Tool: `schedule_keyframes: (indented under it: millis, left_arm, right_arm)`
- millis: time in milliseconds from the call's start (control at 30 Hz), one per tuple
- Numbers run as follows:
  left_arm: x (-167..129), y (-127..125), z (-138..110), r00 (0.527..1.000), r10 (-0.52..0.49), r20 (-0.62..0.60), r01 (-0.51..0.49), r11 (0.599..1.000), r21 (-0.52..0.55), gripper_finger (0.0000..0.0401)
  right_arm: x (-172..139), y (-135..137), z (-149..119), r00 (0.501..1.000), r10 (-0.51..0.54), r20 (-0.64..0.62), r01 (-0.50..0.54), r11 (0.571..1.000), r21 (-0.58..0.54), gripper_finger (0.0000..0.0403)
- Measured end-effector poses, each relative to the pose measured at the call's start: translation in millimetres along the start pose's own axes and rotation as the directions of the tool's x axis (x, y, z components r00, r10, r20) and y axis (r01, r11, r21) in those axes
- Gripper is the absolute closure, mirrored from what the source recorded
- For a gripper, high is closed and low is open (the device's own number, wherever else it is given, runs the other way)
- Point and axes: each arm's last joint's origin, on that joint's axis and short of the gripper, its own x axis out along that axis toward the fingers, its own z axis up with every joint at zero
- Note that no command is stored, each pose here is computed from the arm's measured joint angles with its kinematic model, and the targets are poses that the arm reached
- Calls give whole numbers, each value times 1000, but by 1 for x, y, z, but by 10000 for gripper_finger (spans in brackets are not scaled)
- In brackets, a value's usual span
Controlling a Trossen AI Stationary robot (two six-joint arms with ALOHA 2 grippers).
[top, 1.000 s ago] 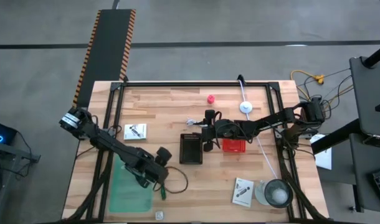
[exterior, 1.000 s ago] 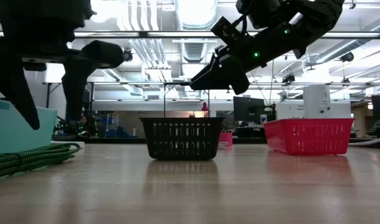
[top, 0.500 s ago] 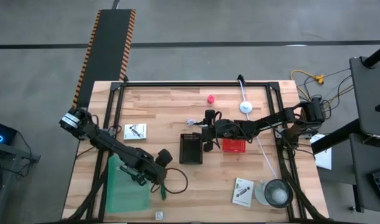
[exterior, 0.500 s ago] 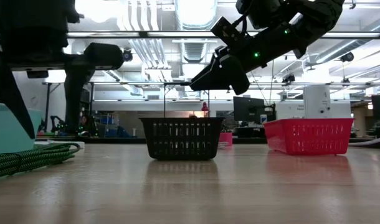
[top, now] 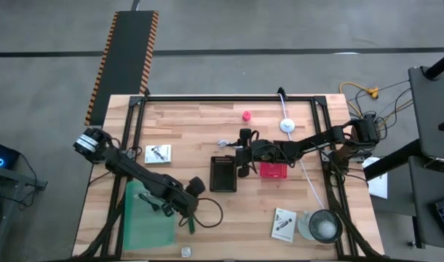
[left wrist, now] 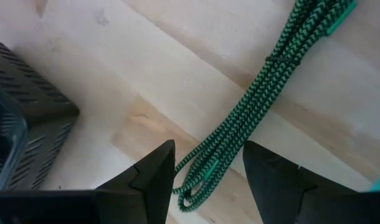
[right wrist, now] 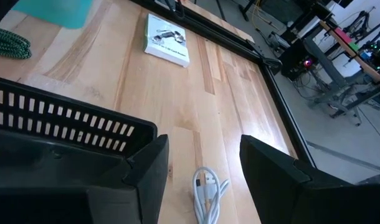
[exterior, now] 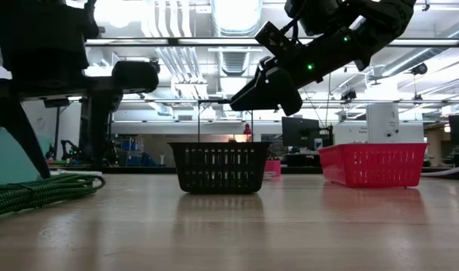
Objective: Pick and place items into bin
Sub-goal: Put the green charger cable into the green bin
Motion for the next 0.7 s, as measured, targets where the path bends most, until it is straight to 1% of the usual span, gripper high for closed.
schedule_keyframes:
  millis: [200,700]
  left_arm:
    - [-5,1,2,1000,-1,11,0,1000,20,228]
    - [-11,4,4,999,17,32,-18,1000,18,228]
  right_arm:
    - [0,0,0,1000,0,0,0,1000,0,218]
    - [0,0,-1,1000,4,-10,-4,1000,-5,218]
